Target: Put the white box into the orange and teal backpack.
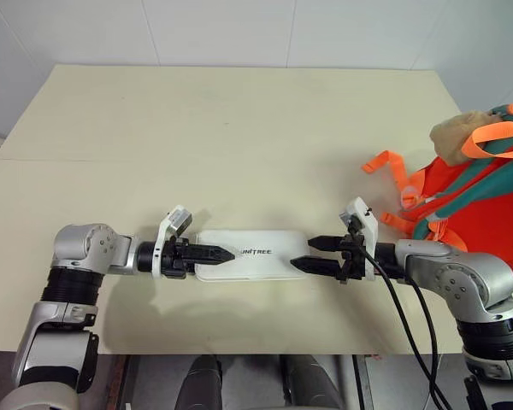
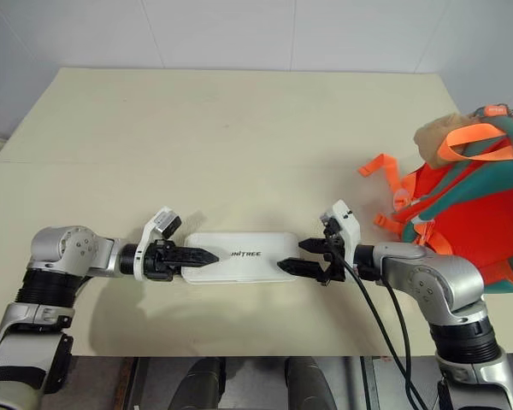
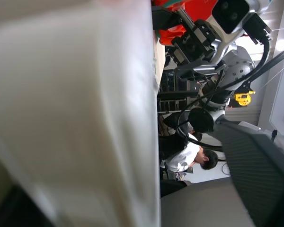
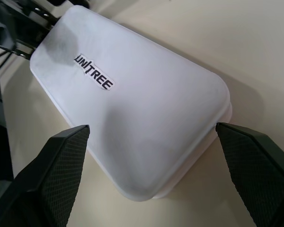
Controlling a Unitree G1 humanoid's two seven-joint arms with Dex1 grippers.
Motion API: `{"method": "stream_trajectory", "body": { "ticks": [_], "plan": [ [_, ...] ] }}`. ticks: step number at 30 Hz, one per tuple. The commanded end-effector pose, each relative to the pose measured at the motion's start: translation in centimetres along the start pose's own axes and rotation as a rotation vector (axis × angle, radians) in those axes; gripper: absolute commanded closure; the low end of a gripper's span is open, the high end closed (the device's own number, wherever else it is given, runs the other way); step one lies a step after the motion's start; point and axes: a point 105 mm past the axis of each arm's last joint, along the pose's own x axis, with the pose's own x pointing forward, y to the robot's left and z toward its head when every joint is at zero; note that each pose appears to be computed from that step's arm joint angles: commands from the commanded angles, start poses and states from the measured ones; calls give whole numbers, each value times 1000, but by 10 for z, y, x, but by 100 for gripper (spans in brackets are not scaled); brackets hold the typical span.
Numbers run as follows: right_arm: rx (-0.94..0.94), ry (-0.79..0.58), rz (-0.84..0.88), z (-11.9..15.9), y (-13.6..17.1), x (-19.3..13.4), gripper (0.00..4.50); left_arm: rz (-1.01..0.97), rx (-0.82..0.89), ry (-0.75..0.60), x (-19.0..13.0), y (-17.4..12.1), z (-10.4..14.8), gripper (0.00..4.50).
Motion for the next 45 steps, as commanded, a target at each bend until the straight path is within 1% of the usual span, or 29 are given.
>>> {"method": "stream_trajectory", "body": {
  "ticks": [1, 3, 6, 7, 10, 13, 16, 18, 20, 22, 25, 28, 31, 34, 36, 38, 40, 43, 45],
  "plan": [
    [-39, -40, 33, 10, 9, -2, 0, -18, 18, -64, -1, -3, 12, 148],
    [-34, -44, 28, 9, 9, -3, 0, -26, 13, -71, 0, -3, 12, 202],
    [-26, -60, 18, 10, 9, -7, 0, -63, 2, -49, 0, -9, 7, 299],
    [-24, -67, 14, 10, 10, -8, 0, -80, -4, -43, 0, -12, 6, 322],
    [-25, -90, -3, 13, 10, -12, 0, -119, -14, -25, 0, -19, 4, 324],
    [-35, -131, -40, 20, 8, -19, 0, -115, -2, -15, 0, -20, 4, 324],
    [-82, -239, -164, 38, 7, -41, 0, -87, 46, -47, -4, -18, 11, 324],
    [-104, -282, -231, 46, 9, -54, 0, -70, 71, -66, -8, -16, 15, 324],
    [-123, -389, -389, 55, 13, -90, 0, -49, 98, -91, -15, -13, 17, 324],
    [-125, -443, -539, 53, 17, -118, 0, -43, 113, -105, -19, -10, 18, 324],
    [-93, -412, -714, 37, 18, -136, 0, -35, 121, -116, -20, -5, 19, 324],
    [-54, -356, -862, 21, 17, -145, 0, -33, 129, -115, -20, -4, 20, 324],
    [-15, -332, -1013, 11, 13, -152, 0, -32, 133, -101, -19, -3, 19, 324],
    [-1, -323, -1138, 7, 2, -156, 0, -26, 144, -89, -17, -2, 20, 324],
    [21, -355, -1213, 10, -11, -160, 0, -25, 160, -90, -14, -2, 23, 324],
    [6, -408, -1307, 23, -29, -170, 0, -31, 173, -98, -12, -4, 26, 324],
    [-17, -447, -1359, 34, -39, -175, 0, -36, 177, -103, -11, -6, 26, 324],
    [-29, -514, -1350, 51, -55, -166, 0, -43, 175, -128, -11, -8, 25, 324],
    [-22, -527, -1320, 54, -63, -154, 0, -36, 172, -143, -13, -7, 23, 324]
  ]
}}
